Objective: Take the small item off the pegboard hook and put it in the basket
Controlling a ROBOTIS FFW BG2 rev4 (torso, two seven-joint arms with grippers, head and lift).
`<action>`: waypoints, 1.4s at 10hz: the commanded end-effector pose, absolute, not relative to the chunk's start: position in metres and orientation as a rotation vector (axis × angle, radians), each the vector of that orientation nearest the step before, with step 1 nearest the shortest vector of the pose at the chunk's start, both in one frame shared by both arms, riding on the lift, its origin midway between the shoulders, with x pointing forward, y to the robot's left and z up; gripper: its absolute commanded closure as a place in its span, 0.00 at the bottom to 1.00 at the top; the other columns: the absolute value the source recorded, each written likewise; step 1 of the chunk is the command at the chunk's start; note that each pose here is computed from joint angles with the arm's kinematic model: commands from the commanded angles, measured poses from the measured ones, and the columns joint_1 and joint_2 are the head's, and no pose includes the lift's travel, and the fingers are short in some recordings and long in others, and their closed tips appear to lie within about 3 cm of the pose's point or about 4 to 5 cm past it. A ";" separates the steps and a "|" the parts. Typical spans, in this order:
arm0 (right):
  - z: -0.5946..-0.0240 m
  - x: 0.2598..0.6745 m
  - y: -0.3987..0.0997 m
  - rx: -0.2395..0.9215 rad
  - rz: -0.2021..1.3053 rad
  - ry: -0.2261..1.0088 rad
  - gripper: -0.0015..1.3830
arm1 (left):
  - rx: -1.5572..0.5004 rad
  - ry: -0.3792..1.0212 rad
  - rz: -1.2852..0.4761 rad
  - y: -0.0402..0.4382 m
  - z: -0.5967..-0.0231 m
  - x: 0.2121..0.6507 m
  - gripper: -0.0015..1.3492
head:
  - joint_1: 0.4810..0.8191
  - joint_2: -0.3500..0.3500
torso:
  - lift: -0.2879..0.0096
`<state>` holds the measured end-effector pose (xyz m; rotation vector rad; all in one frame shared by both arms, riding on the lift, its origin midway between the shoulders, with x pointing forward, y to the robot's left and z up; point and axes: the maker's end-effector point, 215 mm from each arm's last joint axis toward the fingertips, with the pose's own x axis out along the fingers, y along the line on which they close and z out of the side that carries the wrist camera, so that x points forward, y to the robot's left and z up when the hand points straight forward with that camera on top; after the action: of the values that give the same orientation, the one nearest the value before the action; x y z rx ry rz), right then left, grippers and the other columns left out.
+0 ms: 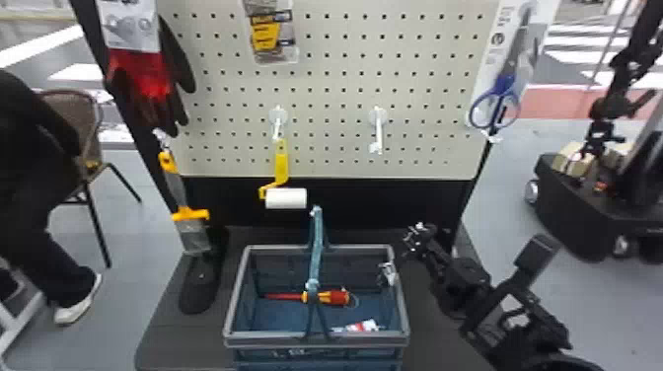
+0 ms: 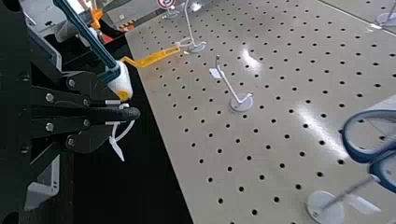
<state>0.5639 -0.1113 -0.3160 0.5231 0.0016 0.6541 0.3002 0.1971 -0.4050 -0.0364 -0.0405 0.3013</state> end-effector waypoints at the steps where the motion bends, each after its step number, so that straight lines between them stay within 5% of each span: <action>1: -0.317 0.565 -0.094 0.534 0.684 0.012 0.87 | -0.037 -0.038 0.298 0.196 -0.406 0.301 0.16 | 0.20 0.50 | 0.63; 10: -0.351 0.548 -0.015 0.591 0.814 0.120 0.87 | -0.040 -0.034 0.295 0.197 -0.407 0.300 0.16 | 0.20 0.50 | 0.63; 11: -0.354 0.548 -0.016 0.590 0.812 0.125 0.81 | -0.041 -0.037 0.295 0.197 -0.407 0.301 0.16 | 0.20 0.50 | 0.63; 14: -0.349 0.549 -0.017 0.580 0.816 0.109 0.27 | -0.042 -0.036 0.292 0.195 -0.407 0.301 0.16 | 0.20 0.50 | 0.63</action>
<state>0.5485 -0.0163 -0.3494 0.5824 0.1123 0.8160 0.3000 0.1959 -0.4071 -0.0405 -0.0350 0.2931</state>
